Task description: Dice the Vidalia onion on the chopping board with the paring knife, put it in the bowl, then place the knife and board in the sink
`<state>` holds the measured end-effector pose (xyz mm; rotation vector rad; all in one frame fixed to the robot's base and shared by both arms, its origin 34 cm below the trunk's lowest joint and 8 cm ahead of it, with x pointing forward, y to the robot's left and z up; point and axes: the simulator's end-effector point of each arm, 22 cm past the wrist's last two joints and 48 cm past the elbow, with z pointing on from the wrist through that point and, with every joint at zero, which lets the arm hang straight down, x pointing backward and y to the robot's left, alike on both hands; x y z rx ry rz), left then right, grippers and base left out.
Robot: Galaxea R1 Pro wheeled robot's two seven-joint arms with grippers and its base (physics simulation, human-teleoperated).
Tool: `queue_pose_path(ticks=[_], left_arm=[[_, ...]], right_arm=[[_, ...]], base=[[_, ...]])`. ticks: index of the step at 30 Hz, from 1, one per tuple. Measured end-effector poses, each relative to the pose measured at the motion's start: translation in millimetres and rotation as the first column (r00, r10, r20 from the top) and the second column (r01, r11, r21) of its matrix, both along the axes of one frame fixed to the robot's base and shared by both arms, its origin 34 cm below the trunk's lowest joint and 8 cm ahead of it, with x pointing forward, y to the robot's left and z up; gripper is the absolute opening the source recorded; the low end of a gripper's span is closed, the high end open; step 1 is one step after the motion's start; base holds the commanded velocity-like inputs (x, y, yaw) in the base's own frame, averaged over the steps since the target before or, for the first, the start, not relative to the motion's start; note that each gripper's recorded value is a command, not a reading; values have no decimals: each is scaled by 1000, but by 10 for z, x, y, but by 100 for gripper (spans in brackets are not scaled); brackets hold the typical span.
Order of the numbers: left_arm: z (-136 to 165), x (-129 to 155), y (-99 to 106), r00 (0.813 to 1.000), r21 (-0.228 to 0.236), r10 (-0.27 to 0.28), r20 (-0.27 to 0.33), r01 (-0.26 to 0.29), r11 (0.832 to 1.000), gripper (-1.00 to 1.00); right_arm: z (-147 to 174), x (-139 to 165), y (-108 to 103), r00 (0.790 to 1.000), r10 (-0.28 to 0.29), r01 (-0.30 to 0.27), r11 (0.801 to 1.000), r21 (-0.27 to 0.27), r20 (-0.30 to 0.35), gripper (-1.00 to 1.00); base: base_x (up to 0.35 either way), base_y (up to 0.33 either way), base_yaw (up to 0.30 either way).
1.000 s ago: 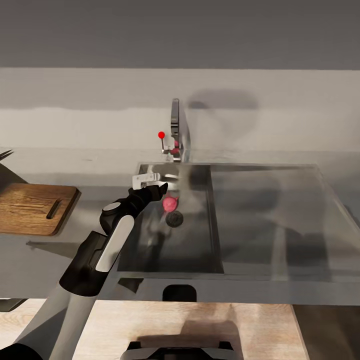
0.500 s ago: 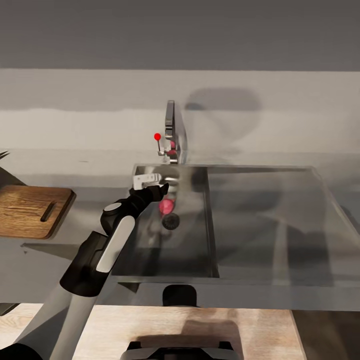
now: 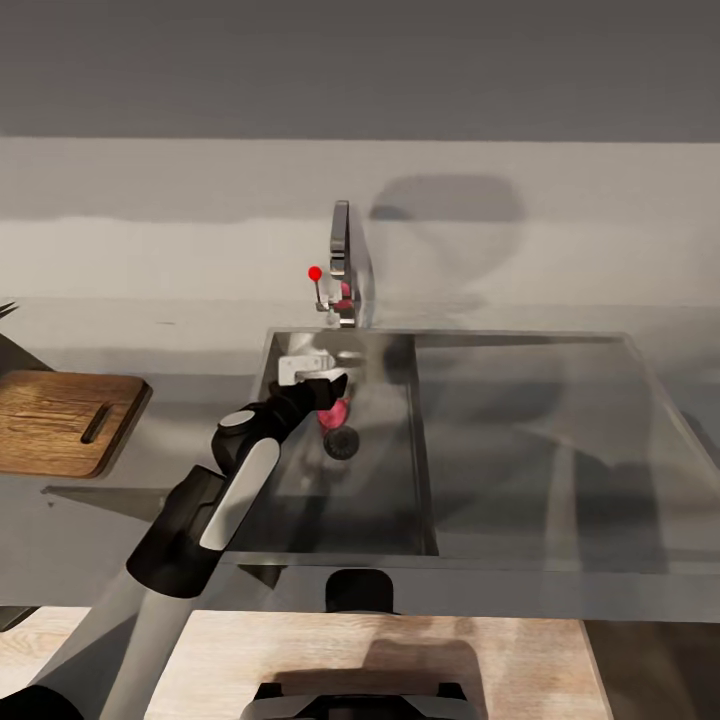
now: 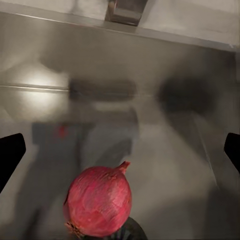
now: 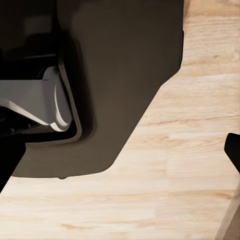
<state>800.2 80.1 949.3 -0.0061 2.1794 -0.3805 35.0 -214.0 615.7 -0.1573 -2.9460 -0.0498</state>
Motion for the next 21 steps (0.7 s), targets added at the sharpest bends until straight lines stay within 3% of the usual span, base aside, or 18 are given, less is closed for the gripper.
queue_pose_path(ticks=[19, 21], left_arm=[[-337, -72, -21, 998, 30, -15, -55, 17, 999, 100], [-369, -111, -98, 998, 42, -37, -55, 39, 998, 100]], right_arm=[[20, -94, 14, 1000, -1, 1, 1000, 2, -25, 100], [24, -110, 13, 1000, -1, 1, 1000, 2, -29, 100]], base=[[0, 0, 0], [0, 0, 0]])
